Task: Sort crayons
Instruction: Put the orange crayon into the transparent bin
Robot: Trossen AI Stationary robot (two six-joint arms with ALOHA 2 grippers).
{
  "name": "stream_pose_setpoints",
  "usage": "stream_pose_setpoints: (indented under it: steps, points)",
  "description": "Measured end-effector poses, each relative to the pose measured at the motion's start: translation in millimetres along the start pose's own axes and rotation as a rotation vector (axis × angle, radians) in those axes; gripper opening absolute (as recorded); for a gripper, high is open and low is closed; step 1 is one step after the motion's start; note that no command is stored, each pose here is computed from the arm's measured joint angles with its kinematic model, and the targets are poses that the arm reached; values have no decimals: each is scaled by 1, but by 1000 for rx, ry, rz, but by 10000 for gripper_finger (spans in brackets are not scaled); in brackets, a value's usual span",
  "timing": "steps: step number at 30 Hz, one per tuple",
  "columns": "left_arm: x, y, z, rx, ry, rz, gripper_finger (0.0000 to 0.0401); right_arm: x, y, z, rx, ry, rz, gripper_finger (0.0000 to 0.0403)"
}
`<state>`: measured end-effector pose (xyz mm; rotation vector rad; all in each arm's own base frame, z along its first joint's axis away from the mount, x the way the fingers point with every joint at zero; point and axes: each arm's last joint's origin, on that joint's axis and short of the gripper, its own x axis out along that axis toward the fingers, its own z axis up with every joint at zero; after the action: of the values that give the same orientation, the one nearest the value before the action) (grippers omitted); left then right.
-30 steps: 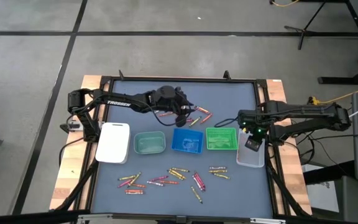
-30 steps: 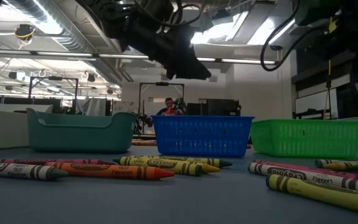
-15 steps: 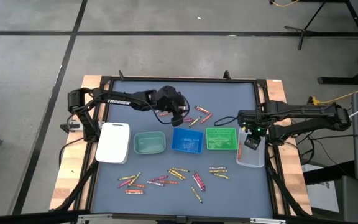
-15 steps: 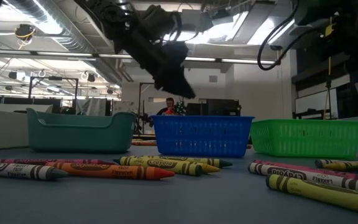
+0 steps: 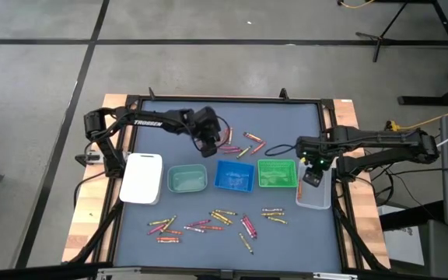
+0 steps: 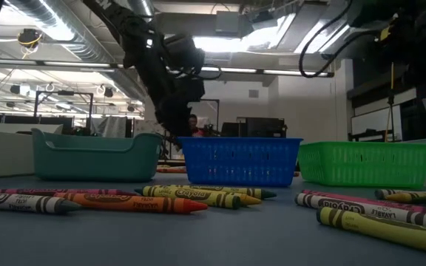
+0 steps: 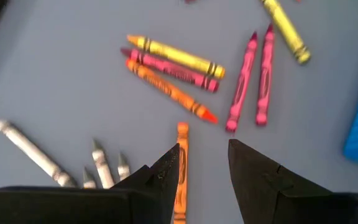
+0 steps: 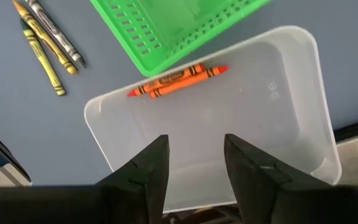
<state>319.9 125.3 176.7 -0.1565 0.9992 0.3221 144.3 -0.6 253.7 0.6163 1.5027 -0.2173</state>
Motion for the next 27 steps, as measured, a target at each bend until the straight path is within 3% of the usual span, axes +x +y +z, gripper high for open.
stream_pose_setpoints:
  steps: [10,17,27]
  points:
    - [12,7,-30,-23,83,9,121,-1,7,12,-36,-126,68,154]
    - [19,11,-49,-35,112,41,121,-5,15,27,-79,-300,114,154]
    - [24,11,-55,-33,53,44,121,-12,23,41,-263,-478,145,154]
